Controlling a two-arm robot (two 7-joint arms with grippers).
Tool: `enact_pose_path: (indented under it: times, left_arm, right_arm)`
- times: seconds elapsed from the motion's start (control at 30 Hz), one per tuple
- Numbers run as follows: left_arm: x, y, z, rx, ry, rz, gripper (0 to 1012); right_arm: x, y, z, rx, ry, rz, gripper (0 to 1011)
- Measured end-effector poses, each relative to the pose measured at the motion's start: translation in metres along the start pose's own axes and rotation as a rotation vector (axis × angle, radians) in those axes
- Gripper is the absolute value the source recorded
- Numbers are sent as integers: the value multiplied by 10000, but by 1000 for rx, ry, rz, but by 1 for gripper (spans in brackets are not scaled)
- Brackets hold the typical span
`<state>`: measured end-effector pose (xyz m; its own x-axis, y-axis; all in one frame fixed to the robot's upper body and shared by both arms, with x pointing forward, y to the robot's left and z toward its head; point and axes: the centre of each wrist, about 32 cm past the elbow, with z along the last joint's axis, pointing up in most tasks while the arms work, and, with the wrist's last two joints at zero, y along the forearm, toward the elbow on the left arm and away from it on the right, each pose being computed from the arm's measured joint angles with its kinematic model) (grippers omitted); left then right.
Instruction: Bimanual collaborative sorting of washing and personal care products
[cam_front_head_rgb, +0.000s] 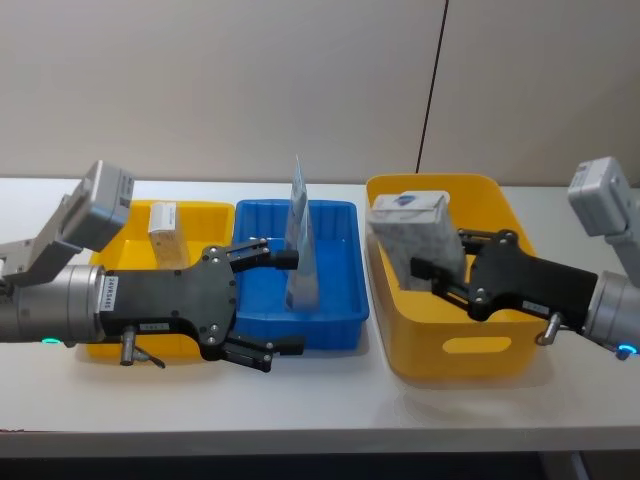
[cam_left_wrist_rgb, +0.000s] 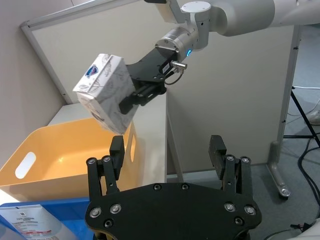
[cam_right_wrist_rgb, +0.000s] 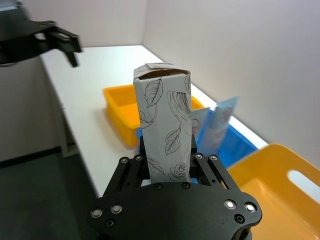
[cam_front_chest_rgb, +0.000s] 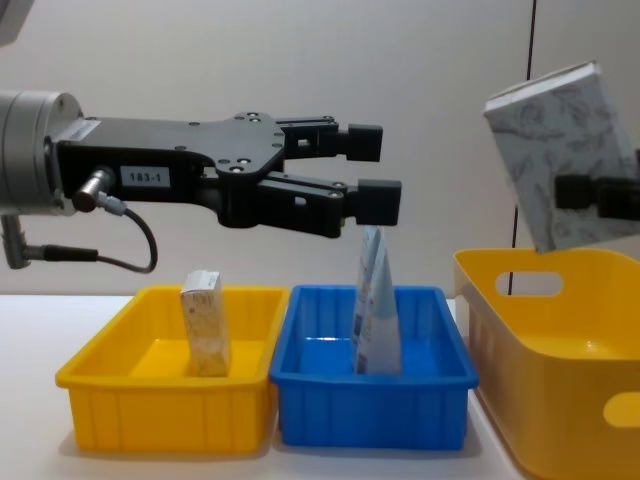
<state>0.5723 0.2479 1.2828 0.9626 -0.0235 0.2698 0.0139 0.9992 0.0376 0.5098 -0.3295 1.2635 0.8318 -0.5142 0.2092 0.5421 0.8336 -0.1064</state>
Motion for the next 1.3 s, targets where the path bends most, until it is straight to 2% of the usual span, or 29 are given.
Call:
enact_pose_path:
  times: [0.27,0.63,1.3]
  left_arm:
    - [0,0,0,0,0,0,1001]
    - [0,0,0,0,0,0,1001]
    - [0,0,0,0,0,0,1001]
  right_arm:
    - [-26,-70,-59,-18,12,-131,357]
    - [-79,-64,-144,-54,14,-303,357]
    - [-202,130,-334,-158,4,-633,357]
